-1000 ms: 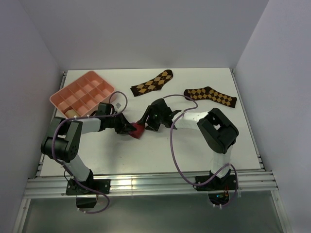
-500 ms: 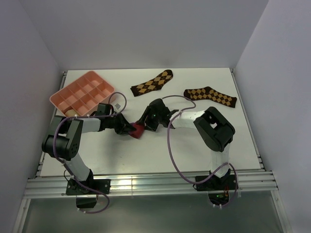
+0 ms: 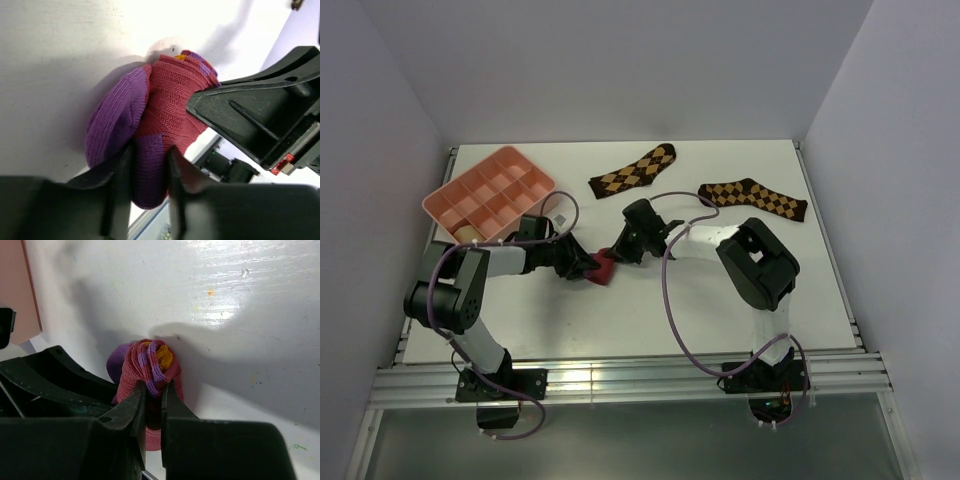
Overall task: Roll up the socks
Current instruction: Roll the sock at the center of the board.
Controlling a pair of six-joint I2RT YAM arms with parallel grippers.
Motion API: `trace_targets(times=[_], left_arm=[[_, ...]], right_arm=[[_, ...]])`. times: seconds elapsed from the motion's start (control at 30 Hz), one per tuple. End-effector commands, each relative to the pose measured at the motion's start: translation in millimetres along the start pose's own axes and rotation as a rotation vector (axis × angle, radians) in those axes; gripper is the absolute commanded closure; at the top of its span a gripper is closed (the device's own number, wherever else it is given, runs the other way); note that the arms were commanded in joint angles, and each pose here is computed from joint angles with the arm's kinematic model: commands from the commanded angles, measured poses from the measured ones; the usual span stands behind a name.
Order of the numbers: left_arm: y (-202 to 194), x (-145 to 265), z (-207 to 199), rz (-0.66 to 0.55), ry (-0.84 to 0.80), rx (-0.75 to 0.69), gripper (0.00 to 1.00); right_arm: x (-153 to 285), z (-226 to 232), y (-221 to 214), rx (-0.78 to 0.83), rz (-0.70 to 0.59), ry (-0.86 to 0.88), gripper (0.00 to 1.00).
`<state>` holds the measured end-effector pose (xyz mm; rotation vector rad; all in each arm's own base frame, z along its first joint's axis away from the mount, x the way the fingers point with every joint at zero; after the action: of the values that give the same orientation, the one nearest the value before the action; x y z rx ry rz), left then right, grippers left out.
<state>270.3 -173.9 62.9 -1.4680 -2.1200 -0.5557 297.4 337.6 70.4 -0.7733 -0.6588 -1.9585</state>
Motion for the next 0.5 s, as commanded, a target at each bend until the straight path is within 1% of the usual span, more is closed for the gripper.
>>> trace_targets(times=[0.0,0.07,0.13,0.17,0.23,0.27,0.3,0.33,0.37,0.43,0.47], left_arm=[[-15.9,3.8,39.5,-0.03,0.237,0.018,0.63],[-8.2,9.5,36.2,-0.084,0.286,-0.026,0.59],[-4.0,17.2,23.3,-0.143,0.303,-0.091,0.55],[0.0,23.5,14.4,-0.201,0.329,-0.141,0.53],[2.4,30.1,3.3,-0.262,0.347,-0.204,0.48],[4.5,37.7,-6.4,-0.338,0.386,-0.256,0.47],[5.2,41.4,-12.3,-0.376,0.402,-0.29,0.45],[5.5,45.1,-19.8,-0.406,0.412,-0.342,0.42],[3.9,50.7,-30.0,-0.484,0.448,-0.404,0.41],[-0.9,55.3,-42.7,-0.535,0.455,-0.493,0.39],[-10.9,55.3,-54.3,-0.547,0.427,-0.547,0.38]], right_arm=[[0.3,-31.5,-5.1,0.04,-0.004,-0.195,1.0],[2.9,-30.2,-4.5,0.051,0.002,-0.211,1.0],[6.2,-30.8,-4.6,0.058,0.015,-0.246,1.0],[6.1,-32.4,-5.2,0.058,0.022,-0.261,1.0],[8.3,-33.0,-4.2,0.063,0.031,-0.294,1.0],[9.3,-32.5,-4.9,0.063,0.036,-0.302,1.0],[11.0,-30.3,-4.4,0.065,0.042,-0.311,1.0],[10.8,-30.4,-4.2,0.067,0.045,-0.32,1.0],[11.0,-30.7,-4.5,0.066,0.051,-0.329,1.0],[12.0,-29.8,-4.8,0.068,0.06,-0.351,1.0],[12.4,-30.0,-4.2,0.066,0.062,-0.358,1.0]])
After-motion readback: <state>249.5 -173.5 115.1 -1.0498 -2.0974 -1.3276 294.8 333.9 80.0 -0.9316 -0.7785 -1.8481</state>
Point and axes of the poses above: each gripper's point midway between its finger pads, its own x axis back along the fingers, its own z axis along the line the jaws close on, y = z × x, the point moved 5 cm from there along x, back along the fingers, and after that the axes turned 3 degrees about -x, right-handed, at the moved point
